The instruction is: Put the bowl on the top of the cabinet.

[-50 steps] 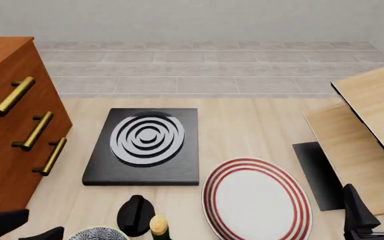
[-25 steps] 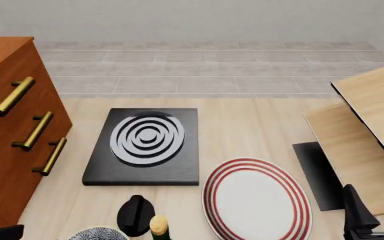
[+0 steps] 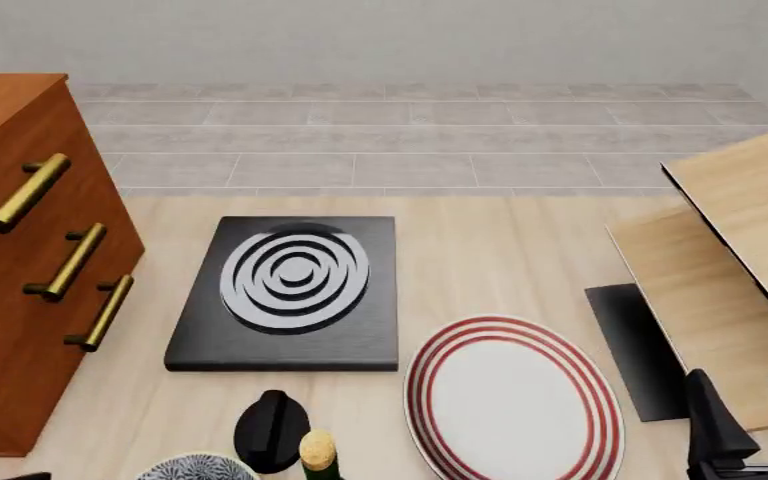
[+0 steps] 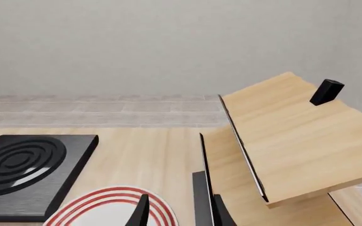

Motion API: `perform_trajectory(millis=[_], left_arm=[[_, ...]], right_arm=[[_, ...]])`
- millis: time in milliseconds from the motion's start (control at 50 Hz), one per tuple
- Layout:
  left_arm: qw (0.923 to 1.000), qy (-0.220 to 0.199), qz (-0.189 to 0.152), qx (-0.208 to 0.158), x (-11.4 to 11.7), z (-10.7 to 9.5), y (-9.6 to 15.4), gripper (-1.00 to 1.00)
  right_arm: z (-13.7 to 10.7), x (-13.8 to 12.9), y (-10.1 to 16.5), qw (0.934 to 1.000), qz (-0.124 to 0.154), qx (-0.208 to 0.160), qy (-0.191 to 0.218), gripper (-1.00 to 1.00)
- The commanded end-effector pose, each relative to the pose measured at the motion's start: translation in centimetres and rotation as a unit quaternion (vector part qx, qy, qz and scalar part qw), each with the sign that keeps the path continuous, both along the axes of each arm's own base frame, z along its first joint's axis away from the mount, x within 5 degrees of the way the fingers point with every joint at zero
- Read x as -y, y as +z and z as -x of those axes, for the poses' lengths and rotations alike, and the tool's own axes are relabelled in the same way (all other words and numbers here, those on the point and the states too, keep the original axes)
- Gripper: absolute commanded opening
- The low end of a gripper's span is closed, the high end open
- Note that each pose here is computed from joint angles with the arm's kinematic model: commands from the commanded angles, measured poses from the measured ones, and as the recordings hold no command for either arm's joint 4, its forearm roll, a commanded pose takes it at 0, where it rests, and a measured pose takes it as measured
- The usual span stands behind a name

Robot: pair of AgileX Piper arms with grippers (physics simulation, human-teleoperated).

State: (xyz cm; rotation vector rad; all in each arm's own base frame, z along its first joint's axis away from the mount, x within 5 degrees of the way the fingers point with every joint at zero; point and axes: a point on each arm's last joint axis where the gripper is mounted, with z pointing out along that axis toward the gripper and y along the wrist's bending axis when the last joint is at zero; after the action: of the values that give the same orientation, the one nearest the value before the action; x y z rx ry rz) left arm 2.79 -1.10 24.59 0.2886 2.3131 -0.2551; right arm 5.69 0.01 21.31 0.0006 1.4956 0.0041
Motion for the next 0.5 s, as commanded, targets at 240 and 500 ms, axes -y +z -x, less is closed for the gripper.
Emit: perform_trajectory(millis=[240, 500], left_arm=[[0.9996, 0.018, 0.013, -0.016, 0.0, 0.0, -2.3, 1.00], [0.9990, 0.031, 0.017, -0.026, 0.1, -0.4, -3.6, 1.00]], right_arm=[[0.0, 0.0, 0.0, 1.0000, 0.002, 0.000, 0.000, 1.00], [0.0, 0.0, 0.0, 1.0000, 0.001, -0.001, 0.000, 1.00]])
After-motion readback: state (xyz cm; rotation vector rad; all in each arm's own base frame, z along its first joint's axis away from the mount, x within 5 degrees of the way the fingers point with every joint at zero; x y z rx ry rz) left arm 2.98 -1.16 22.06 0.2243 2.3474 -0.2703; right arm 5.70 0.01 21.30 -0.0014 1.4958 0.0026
